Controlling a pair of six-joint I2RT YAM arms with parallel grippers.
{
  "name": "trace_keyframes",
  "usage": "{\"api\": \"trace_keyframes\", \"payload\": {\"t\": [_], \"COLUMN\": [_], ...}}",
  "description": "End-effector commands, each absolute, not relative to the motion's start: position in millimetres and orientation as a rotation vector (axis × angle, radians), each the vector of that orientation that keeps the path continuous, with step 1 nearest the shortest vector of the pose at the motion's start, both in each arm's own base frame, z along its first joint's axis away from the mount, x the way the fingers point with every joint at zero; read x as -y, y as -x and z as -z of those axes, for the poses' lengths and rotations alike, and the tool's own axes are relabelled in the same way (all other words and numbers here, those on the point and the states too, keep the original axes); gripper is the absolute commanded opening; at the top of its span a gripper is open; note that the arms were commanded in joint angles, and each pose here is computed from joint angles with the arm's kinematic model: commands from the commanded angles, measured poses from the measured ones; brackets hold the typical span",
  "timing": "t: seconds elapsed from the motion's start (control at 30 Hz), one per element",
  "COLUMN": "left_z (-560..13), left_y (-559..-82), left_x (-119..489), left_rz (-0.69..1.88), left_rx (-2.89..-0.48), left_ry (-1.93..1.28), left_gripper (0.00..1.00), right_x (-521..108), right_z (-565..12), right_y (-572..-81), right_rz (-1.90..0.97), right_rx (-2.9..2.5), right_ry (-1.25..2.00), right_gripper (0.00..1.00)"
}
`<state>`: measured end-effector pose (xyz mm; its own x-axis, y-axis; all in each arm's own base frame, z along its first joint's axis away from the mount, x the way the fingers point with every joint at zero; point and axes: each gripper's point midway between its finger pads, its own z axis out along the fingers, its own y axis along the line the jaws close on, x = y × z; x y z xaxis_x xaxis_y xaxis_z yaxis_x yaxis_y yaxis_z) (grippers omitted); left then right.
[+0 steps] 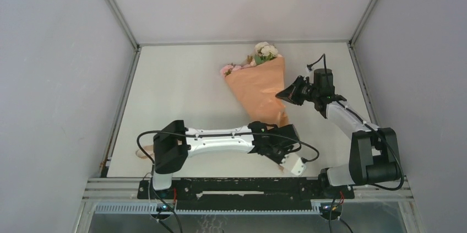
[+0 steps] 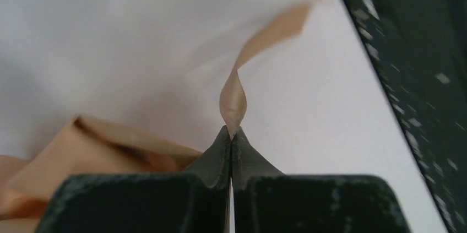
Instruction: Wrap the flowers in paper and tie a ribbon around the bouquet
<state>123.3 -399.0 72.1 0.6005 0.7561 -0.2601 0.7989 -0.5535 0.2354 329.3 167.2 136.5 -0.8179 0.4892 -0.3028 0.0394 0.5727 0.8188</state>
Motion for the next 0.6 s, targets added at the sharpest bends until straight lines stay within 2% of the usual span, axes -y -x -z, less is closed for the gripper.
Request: {"api": "trace_keyframes", "payload": {"t": [0.0,0.17,0.23,0.27,0.3,0.37,0.43,0.5,0.57], "left_z": [-129.8,-116.7,-117.3,-117.4,-117.0,-115.8,-118.6,-131.6,-146.7], "left_y": [-164.1,-174.7,-188.2,-192.9,-194.2,-188.1,-174.3,-151.9,-131.2], "left_x": [474.1,483.8,490.5,490.0,487.5,477.4,465.3,451.7,431.9], "left_rz": [0.046,-0.114,-0.203,-0.236,-0.246,-0.208,-0.153,-0.054,0.045], "left_rx": [-1.026,-0.836,-0.795,-0.8,-0.817,-0.886,-0.956,-1.034,-1.119], "left_ry": [-2.235,-2.242,-2.171,-2.145,-2.139,-2.172,-2.23,-2.293,-2.361], "left_gripper": [0.0,0.03,0.07,0.12,0.23,0.57,0.83,0.98,1.0], "right_x": [-168.6,-172.1,-168.9,-168.0,-167.6,-168.9,-170.2,-172.1,-173.9], "right_z": [-169.2,-162.5,-165.4,-168.0,-170.7,-172.4,-167.5,-162.1,-160.0], "right_y": [-352.3,-354.3,-355.2,-355.4,-355.4,-353.7,-350.6,-347.9,-345.5], "right_rz": [-1.144,-1.144,-1.125,-1.122,-1.12,-1.116,-1.115,-1.117,-1.11], "right_rx": [-2.238,-2.283,-2.289,-2.286,-2.28,-2.288,-2.313,-2.336,-2.35], "right_ry": [-0.293,-0.279,-0.275,-0.273,-0.268,-0.255,-0.26,-0.262,-0.259], "right_gripper": [0.0,0.0,0.0,0.0,0.0,0.0,0.0,0.0,0.0]}}
